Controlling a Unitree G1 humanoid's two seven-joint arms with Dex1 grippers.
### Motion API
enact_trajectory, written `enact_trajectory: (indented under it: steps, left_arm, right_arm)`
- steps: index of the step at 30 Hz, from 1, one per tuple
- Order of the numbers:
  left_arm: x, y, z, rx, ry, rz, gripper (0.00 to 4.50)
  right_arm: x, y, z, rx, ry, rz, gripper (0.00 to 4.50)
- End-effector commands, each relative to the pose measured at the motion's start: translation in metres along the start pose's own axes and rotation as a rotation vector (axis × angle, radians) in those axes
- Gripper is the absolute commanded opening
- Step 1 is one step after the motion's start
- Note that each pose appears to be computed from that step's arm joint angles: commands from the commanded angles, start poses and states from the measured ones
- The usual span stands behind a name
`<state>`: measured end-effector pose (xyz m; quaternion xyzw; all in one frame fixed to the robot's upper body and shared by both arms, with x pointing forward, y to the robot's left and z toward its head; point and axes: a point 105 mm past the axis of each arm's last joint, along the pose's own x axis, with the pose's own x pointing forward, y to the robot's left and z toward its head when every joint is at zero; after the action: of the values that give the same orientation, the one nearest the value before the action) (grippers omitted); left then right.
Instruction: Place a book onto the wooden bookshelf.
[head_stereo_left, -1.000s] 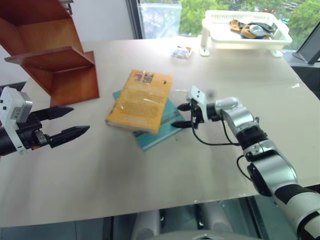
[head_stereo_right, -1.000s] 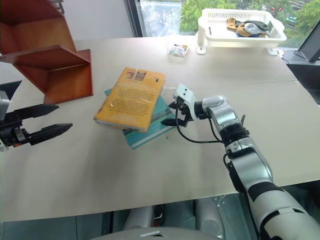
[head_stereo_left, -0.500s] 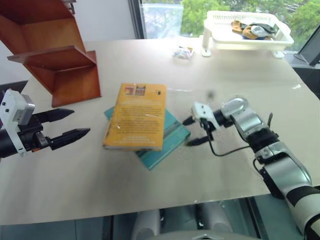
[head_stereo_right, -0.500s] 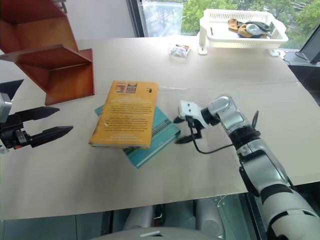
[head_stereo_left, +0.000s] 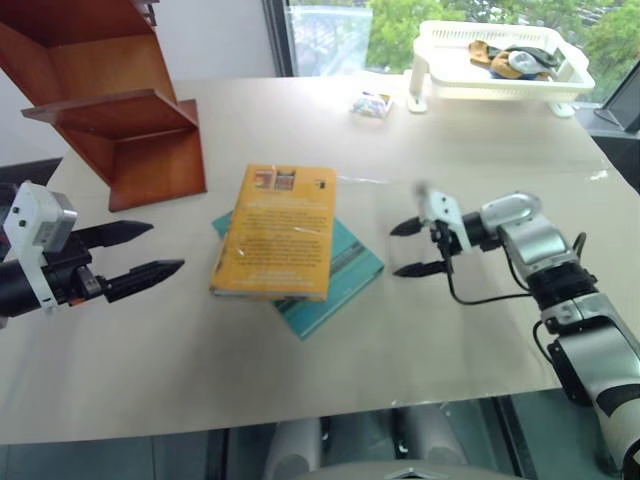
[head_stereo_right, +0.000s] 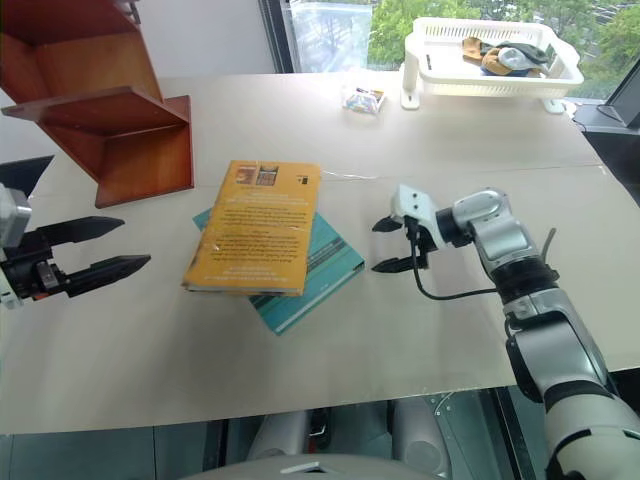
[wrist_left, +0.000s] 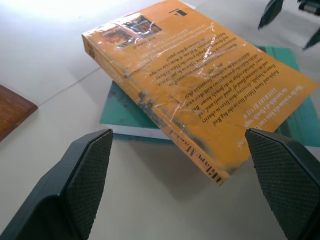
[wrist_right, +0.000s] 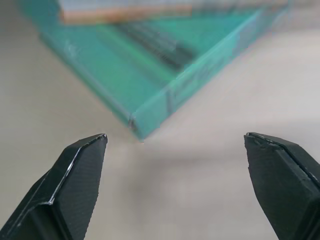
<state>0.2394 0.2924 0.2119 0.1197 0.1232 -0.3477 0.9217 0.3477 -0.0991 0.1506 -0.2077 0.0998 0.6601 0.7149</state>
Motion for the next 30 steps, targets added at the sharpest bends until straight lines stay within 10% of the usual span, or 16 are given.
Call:
enact_trajectory:
  steps: [1,15,30]
  left_arm:
    - [0.013,-0.007,-0.011,-0.056,-0.008,-0.058,4.44]
    - [0.078,0.04,-0.036,-0.631,-0.182,-0.2,4.44]
    - [0.099,0.019,-0.04,-0.976,-0.008,-0.507,4.44]
  right_arm:
    - [-0.029,0.008,0.023,-0.021,-0.109,-0.06,4.5]
    - [-0.128,0.085,0.032,0.124,-0.204,-0.3,4.5]
    - [-0.134,0.093,0.028,0.15,-0.188,-0.405,4.5]
